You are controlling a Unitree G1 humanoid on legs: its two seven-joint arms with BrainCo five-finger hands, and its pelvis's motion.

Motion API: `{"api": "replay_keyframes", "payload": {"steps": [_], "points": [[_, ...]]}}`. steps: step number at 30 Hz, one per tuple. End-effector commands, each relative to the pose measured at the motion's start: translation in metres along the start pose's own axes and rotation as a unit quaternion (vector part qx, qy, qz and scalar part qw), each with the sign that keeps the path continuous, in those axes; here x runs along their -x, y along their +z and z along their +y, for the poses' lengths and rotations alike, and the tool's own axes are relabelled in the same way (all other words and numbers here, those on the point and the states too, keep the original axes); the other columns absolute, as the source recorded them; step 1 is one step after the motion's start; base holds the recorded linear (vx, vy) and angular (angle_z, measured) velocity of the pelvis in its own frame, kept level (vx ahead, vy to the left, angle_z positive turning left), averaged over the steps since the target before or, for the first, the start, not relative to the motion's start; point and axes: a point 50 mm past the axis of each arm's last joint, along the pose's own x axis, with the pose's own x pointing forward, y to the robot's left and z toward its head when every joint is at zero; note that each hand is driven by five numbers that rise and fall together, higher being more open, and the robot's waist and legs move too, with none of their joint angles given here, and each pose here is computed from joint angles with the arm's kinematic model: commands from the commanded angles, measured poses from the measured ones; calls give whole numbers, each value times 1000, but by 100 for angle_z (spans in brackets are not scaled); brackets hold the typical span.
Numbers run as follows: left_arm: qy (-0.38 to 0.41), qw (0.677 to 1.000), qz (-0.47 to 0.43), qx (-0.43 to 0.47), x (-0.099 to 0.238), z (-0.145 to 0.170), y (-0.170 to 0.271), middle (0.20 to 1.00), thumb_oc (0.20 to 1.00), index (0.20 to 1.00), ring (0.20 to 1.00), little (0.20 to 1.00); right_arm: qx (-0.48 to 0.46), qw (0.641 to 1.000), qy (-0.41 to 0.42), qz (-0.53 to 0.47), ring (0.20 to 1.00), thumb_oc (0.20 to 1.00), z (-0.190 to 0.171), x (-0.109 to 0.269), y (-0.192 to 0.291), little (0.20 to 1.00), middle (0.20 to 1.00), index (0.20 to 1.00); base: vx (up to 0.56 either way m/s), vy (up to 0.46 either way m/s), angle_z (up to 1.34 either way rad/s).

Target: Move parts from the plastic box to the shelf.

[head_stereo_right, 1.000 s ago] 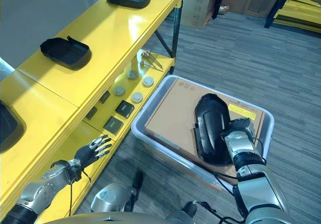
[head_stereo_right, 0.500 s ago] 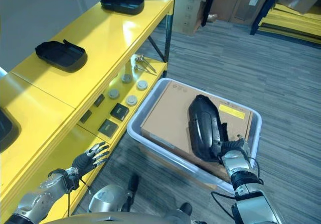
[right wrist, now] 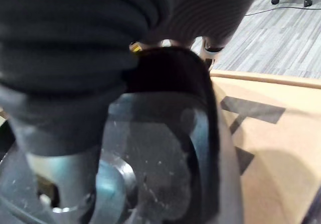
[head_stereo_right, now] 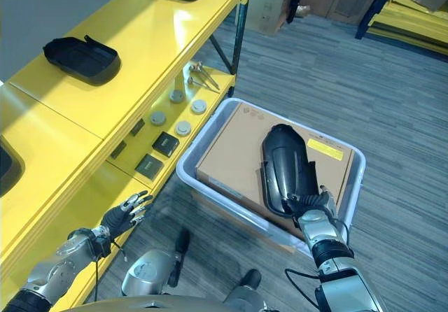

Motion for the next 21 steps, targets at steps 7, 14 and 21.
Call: {"api": "replay_keyframes", "payload": {"steps": [7,14,21], "points": [[-42,997,-62,-36,-6,-2,33,1000,1000,1000,1000,1000,193,970,-124,-85,1000,1000,-42,-16,61,1000,1000,1000,-109,-67,9],[-51,993,-90,-57,-9,-1,53,1000,1000,1000,1000,1000,175,971,-149,-71,1000,1000,-56,-21,80,1000,1000,1000,-93,-61,5],[-53,990,-107,-73,-9,1,67,1000,1000,1000,1000,1000,119,983,-127,-66,1000,1000,-49,-21,83,1000,1000,1000,-55,-44,3]]}}
